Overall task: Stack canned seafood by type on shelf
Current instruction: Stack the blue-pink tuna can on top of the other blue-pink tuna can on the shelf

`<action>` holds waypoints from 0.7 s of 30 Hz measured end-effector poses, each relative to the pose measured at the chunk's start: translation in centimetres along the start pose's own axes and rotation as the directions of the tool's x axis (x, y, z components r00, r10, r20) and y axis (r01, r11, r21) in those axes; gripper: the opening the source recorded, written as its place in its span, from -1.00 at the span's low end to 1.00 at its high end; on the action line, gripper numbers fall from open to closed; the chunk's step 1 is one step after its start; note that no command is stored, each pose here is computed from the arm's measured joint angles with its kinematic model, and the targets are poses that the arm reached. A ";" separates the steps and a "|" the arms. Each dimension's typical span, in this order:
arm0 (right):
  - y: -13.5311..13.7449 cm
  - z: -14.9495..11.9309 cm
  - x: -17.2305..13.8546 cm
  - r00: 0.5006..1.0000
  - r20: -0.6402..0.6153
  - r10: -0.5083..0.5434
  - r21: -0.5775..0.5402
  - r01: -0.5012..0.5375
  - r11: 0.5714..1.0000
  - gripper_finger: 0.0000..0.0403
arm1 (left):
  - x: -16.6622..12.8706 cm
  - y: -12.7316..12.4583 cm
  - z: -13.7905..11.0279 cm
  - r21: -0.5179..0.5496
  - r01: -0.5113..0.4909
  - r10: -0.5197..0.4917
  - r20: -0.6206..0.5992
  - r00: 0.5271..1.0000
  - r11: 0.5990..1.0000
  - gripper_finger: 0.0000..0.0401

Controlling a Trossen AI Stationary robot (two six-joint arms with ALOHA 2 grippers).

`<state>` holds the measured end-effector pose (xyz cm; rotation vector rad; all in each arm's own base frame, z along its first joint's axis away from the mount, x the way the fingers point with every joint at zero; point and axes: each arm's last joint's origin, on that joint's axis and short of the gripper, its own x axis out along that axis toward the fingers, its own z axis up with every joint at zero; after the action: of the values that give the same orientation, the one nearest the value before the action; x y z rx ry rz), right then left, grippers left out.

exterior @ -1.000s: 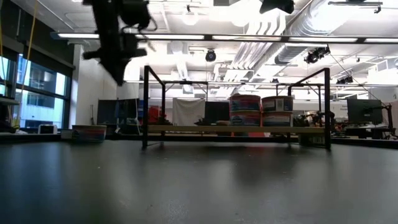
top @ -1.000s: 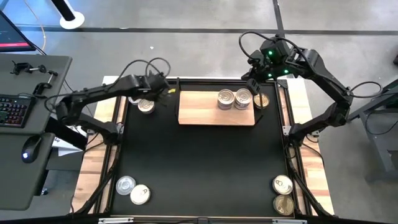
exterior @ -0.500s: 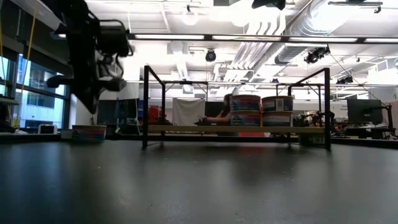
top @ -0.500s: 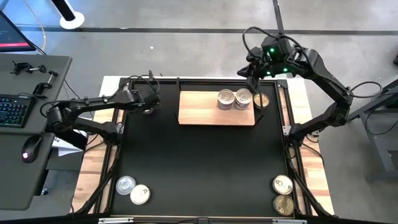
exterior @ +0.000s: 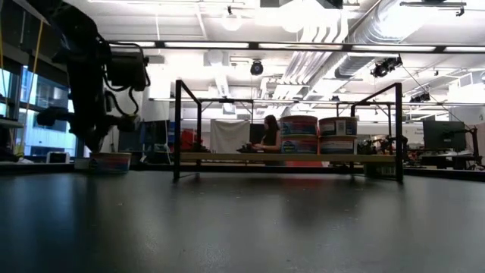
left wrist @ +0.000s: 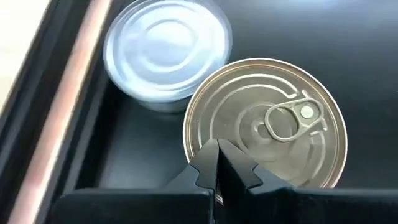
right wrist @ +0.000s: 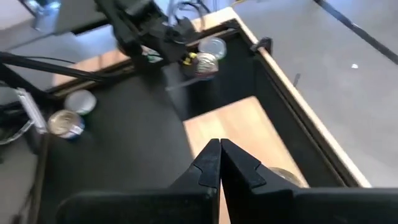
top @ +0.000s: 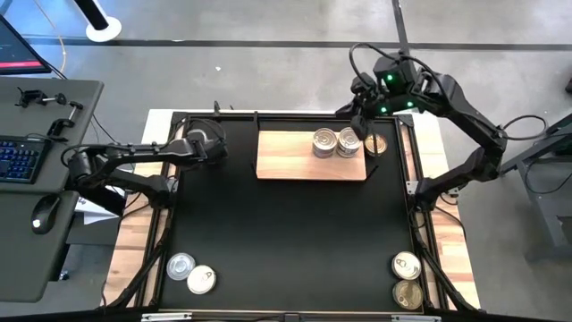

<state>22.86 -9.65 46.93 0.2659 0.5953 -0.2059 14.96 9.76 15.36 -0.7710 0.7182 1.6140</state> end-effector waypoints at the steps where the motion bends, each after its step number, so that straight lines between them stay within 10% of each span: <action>1: 0.5 0.0 0.1 1.000 0.004 0.017 0.011 -0.017 1.000 -1.00 | 0.1 -0.1 -0.1 0.013 0.013 -0.013 0.006 1.000 1.000 -1.00; 8: 5.4 0.2 0.9 0.992 0.048 0.121 0.100 -0.125 0.987 -1.00 | -1.1 -0.9 -1.7 0.333 0.141 -0.120 -0.081 0.989 0.932 -1.00; 14: 10.6 -0.9 2.2 0.995 0.050 0.084 0.213 -0.093 0.973 -1.00 | -3.2 -1.3 -4.4 0.605 0.302 -0.213 -0.216 0.953 0.737 -1.00; 21: 16.8 -3.1 4.8 0.994 -0.006 0.107 0.318 -0.099 0.943 -1.00 | -6.5 -0.9 -8.7 0.689 0.471 -0.308 -0.357 0.882 0.551 -1.00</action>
<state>29.63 6.67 44.79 0.6110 0.5681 -0.1974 17.64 -0.80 15.30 -0.4008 1.1717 0.6860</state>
